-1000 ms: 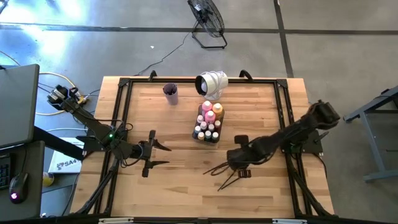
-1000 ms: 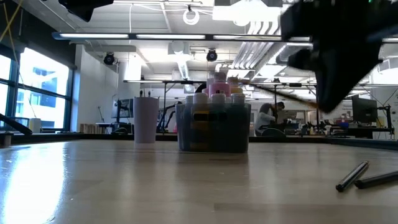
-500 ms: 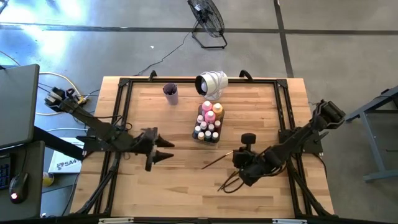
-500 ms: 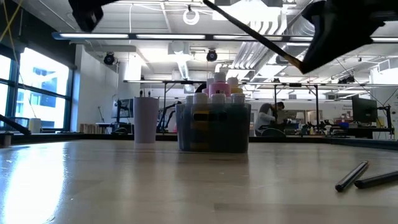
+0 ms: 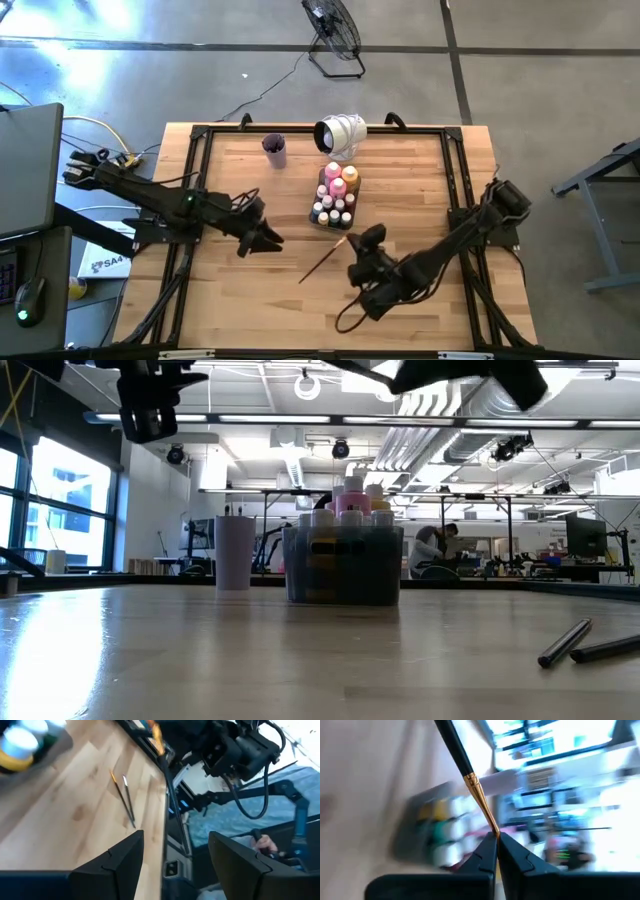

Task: Pick & Place Paint Supplies
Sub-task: Put the gold paint brush into the violet cup

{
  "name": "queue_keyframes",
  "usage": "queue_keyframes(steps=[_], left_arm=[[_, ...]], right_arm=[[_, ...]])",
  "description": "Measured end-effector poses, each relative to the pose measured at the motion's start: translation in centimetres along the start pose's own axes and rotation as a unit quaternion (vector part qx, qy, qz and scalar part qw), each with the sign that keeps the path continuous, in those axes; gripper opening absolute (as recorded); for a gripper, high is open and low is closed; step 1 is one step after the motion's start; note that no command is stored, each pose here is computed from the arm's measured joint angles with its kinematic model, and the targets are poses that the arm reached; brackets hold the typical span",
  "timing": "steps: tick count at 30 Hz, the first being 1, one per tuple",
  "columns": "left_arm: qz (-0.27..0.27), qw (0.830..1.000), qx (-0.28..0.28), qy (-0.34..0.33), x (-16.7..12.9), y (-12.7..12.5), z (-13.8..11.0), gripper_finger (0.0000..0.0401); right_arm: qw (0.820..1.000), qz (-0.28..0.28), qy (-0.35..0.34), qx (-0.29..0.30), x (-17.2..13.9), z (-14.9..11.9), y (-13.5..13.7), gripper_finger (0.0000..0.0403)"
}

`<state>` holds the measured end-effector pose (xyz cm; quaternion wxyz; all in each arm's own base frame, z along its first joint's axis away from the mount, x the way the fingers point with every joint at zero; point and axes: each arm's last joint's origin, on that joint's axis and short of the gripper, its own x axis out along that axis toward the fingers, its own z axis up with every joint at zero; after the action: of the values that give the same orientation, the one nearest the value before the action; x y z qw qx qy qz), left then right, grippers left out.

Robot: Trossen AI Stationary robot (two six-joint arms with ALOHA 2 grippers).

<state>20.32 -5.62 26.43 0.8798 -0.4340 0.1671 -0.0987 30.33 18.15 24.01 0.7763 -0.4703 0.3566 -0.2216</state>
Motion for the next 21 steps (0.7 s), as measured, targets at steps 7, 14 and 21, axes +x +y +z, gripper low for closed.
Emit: queue_keyframes(steps=[7,14,21], left_arm=[[-0.018,0.999,-0.026,0.021,0.0,-0.2,-0.1,0.0219],[-0.025,0.999,-0.022,0.037,1.0,-0.2,-0.8,0.0219],[-0.076,0.996,0.006,0.036,2.3,-1.1,-1.6,0.0219]], right_arm=[[0.992,-0.119,0.001,-0.042,1.0,3.1,-0.7,0.0003],[0.994,-0.103,-0.033,-0.031,1.7,5.0,-1.9,0.0003],[0.995,-0.08,-0.049,-0.036,2.3,5.1,-2.1,0.0003]])
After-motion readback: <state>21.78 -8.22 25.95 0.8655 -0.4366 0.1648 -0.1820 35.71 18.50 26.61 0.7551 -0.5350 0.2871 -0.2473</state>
